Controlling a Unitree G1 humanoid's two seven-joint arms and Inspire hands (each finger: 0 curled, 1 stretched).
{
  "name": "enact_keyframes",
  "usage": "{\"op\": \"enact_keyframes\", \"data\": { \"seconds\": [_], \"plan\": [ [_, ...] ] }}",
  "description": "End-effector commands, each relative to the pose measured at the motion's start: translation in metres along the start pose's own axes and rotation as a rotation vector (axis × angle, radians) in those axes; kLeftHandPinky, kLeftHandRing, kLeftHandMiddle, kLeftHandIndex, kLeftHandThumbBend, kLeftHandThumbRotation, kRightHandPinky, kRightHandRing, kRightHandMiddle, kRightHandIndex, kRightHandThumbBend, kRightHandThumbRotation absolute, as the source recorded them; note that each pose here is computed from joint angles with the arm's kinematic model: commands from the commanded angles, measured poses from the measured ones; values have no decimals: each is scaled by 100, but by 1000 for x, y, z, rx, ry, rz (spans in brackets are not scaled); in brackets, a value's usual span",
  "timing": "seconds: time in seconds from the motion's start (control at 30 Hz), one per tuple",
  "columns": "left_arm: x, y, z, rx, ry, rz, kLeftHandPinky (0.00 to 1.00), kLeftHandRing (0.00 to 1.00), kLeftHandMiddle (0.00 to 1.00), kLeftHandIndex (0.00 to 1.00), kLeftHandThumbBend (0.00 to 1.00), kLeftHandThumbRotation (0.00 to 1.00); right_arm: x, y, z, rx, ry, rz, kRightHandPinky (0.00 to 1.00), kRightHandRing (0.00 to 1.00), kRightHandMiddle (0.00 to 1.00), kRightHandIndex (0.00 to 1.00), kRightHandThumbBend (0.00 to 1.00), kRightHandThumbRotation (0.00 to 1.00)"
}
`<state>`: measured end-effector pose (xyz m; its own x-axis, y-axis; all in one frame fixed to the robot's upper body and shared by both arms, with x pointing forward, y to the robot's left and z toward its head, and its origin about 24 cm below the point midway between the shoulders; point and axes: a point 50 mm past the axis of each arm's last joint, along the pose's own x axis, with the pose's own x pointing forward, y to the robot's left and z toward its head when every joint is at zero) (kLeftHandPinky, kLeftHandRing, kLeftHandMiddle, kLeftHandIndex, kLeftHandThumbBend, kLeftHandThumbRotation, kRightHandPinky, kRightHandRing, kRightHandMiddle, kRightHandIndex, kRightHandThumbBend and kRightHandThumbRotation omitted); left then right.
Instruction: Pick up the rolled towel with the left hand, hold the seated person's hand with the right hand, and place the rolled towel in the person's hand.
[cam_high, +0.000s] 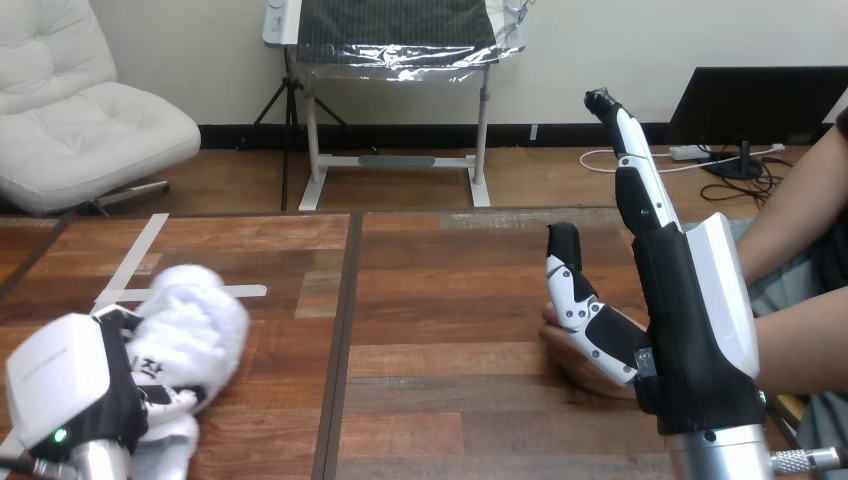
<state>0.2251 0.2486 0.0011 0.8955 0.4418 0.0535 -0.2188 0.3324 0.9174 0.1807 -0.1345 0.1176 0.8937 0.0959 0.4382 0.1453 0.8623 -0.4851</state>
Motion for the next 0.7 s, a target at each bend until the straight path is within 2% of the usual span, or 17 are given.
{"op": "enact_keyframes", "data": {
  "seconds": [0.0,0.3,0.37,0.67],
  "plan": [
    [-1,-1,19,-268,-129,62,47,48,52,56,82,0,10,-6,10,1,-78,-38,100,100,100,98,0,0],
    [-5,-2,27,-440,-172,78,44,46,51,55,77,0,10,-6,9,3,-79,-33,100,100,100,97,0,0],
    [-6,-2,30,-520,-186,76,44,45,50,55,76,0,10,-5,9,3,-77,-35,100,100,100,97,0,0],
    [-10,-3,40,-754,-236,51,42,44,49,53,71,0,11,-5,9,4,-75,-34,100,100,100,97,0,0]
  ]
}}
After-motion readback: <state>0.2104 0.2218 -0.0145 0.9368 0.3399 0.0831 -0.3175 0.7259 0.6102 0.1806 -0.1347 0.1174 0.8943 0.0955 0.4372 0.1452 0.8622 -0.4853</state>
